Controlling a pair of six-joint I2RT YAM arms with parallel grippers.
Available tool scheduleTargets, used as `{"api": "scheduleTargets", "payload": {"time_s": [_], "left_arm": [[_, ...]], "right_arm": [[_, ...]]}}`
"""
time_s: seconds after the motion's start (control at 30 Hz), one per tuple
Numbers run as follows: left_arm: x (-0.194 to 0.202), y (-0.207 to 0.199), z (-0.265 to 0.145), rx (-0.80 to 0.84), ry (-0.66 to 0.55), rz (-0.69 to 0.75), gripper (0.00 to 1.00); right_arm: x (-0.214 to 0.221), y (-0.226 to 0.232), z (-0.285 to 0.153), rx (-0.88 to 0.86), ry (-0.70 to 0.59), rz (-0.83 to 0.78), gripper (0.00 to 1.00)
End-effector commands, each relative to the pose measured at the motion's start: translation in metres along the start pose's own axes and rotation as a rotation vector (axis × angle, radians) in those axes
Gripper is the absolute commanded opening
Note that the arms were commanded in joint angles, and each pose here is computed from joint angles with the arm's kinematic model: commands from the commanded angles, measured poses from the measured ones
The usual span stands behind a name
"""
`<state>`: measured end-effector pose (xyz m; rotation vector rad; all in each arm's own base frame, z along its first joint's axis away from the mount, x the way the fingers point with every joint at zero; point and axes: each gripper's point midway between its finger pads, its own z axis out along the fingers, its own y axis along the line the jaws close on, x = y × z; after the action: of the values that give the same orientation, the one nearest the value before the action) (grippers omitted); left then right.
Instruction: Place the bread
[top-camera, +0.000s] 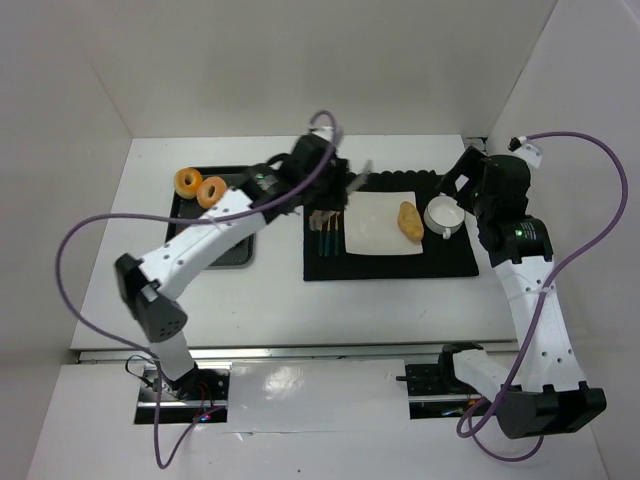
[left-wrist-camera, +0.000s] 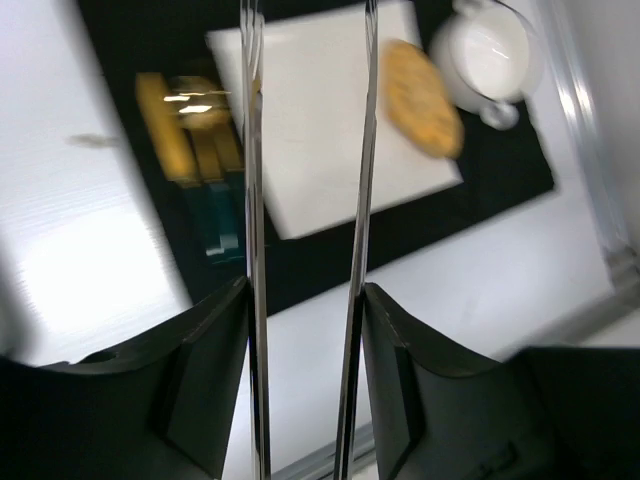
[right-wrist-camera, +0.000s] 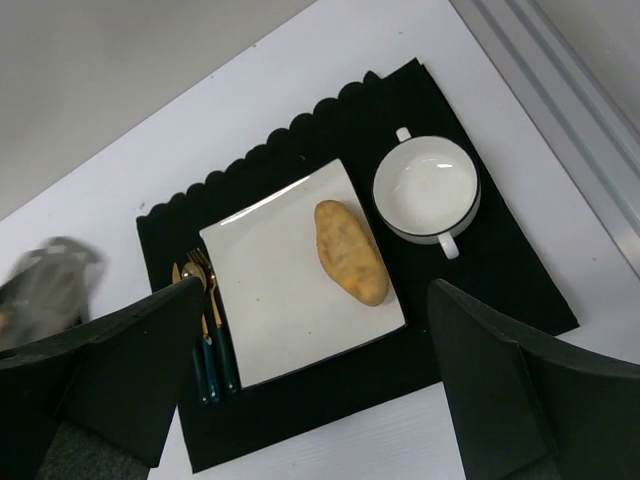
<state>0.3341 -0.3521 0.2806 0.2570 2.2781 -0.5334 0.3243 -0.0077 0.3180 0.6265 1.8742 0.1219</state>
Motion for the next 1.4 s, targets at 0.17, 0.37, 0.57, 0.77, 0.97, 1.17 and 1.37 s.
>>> {"api": "scheduleTargets", "payload": {"time_s": [0.17,0.37,0.57,0.77,0.97,1.17,1.37], "left_arm": [[-0.017,0.196,-0.062,-0.376,-0.085,-0.180,0.59],[-0.001,0.270,-0.068,-0.541,-0.061,-0.293,0.61],[0.007,0.306,-0.043,-0.634,-0.002,-0.334,0.70],[0.008,0.321,-0.030,-0.686,0.012,-0.352,0.72],[0.007,0.334,-0.022,-0.731,0.009,-0.361,0.72],[0.004,0.335,-0.017,-0.732,0.007,-0.370,0.65],[0.005,0.341,-0.009,-0.743,0.017,-0.386,0.61]], "right_arm": [[-0.003,0.013,0.001,-0.071,0.001,-0.002,1.00],[0.006,0.020,0.010,-0.099,0.042,-0.016,1.00],[0.020,0.024,0.017,-0.122,0.094,-0.002,1.00],[0.025,0.023,0.023,-0.112,0.111,-0.006,1.00],[0.030,0.024,0.028,-0.112,0.133,-0.009,1.00],[0.032,0.023,0.031,-0.107,0.141,-0.011,1.00],[0.037,0.024,0.035,-0.111,0.154,-0.012,1.00]]}}
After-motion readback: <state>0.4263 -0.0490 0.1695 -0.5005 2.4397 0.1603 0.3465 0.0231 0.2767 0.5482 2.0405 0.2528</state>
